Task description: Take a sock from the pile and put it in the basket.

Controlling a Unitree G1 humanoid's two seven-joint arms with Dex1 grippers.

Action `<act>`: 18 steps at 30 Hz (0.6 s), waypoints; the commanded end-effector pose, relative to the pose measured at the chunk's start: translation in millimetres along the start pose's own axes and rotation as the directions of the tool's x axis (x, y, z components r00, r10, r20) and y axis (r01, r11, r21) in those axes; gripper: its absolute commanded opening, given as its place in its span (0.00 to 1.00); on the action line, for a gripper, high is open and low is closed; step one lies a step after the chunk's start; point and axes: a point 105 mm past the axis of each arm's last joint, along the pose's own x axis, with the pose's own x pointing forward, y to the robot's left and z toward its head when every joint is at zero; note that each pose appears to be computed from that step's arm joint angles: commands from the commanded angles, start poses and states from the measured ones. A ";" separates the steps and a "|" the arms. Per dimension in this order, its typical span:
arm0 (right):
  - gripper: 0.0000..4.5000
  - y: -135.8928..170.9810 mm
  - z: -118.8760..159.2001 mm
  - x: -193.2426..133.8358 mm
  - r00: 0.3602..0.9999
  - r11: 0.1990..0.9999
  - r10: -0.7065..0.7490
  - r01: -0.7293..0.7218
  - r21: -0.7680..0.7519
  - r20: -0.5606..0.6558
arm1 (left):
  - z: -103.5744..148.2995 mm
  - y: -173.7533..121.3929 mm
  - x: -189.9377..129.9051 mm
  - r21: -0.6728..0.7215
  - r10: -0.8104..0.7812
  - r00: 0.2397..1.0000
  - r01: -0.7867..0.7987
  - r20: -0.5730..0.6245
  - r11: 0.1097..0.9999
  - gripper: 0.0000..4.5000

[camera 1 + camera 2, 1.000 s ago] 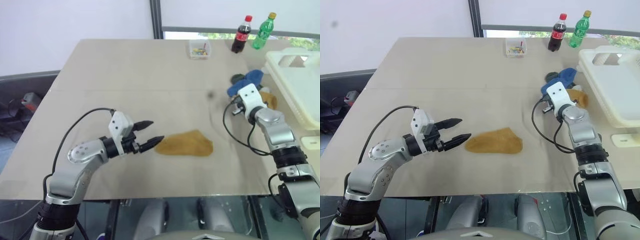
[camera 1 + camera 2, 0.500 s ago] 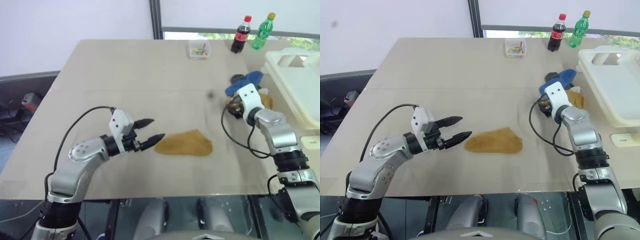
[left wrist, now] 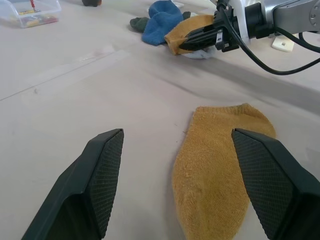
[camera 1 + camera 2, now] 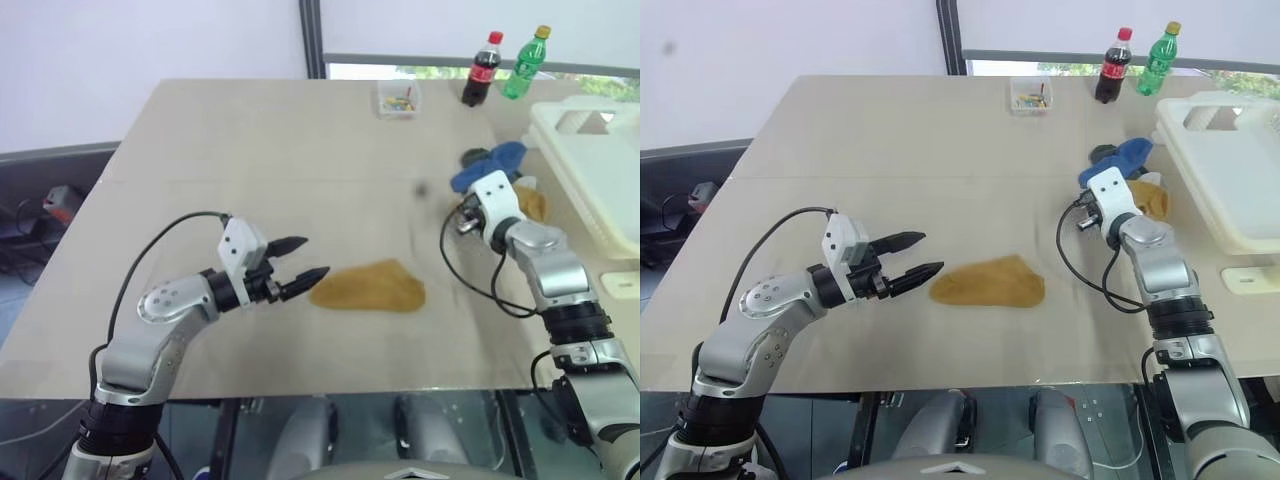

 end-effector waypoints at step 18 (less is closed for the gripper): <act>0.01 143.7 83.9 -0.6 0.885 0.873 0.401 -0.447 0.193 0.235 | -8.7 21.9 -20.6 -0.078 0.143 0.990 -0.141 0.014 0.987 0.82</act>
